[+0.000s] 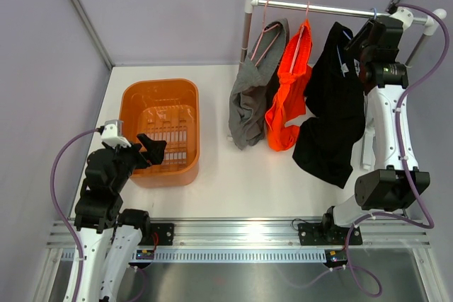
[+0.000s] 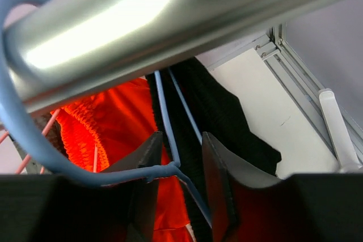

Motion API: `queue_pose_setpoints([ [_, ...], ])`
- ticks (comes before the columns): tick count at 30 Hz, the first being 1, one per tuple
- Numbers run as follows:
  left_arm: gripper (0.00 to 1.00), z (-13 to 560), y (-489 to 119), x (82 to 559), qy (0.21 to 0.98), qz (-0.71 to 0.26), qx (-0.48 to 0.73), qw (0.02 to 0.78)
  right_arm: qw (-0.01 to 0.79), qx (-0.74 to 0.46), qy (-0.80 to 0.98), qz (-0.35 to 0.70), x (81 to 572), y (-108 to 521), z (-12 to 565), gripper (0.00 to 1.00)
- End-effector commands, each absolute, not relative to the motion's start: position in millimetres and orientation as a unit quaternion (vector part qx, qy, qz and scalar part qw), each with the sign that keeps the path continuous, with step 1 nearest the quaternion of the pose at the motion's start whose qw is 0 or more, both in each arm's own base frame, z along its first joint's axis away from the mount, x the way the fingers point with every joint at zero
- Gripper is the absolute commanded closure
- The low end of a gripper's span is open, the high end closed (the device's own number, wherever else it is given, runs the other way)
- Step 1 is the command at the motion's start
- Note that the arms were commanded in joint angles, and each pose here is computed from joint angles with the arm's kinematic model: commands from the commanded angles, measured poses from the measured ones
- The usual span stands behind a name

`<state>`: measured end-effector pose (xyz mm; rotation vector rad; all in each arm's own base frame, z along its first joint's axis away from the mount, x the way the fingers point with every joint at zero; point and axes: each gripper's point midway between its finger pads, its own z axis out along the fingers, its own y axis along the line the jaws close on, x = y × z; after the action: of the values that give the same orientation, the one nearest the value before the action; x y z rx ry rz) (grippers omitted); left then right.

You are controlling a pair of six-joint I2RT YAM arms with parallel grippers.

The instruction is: Remove the shorts from the hanger

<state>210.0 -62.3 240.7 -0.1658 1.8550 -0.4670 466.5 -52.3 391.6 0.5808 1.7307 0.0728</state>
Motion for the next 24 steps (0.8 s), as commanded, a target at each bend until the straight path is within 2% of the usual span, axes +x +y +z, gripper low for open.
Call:
queue_pose_setpoints([
  [1, 0.01, 261, -66, 211, 0.774, -0.21, -0.061, 0.594, 0.623, 0.247, 0.742, 0.037, 475, -52, 403, 0.61],
  [8, 0.01, 260, -66, 211, 0.774, -0.21, -0.061, 0.594, 0.621, 0.244, 0.743, 0.046, 472, -48, 403, 0.75],
  [16, 0.01, 260, -66, 210, 0.775, -0.209, -0.061, 0.593, 0.631, 0.243, 0.735, 0.053, 462, -46, 425, 0.97],
  [18, 0.01, 259, -66, 211, 0.775, -0.208, -0.062, 0.593, 0.635, 0.242, 0.731, 0.056, 457, -45, 433, 1.0],
  [24, 0.01, 259, -66, 211, 0.776, -0.209, -0.062, 0.592, 0.65, 0.231, 0.72, 0.07, 440, -39, 459, 1.0],
])
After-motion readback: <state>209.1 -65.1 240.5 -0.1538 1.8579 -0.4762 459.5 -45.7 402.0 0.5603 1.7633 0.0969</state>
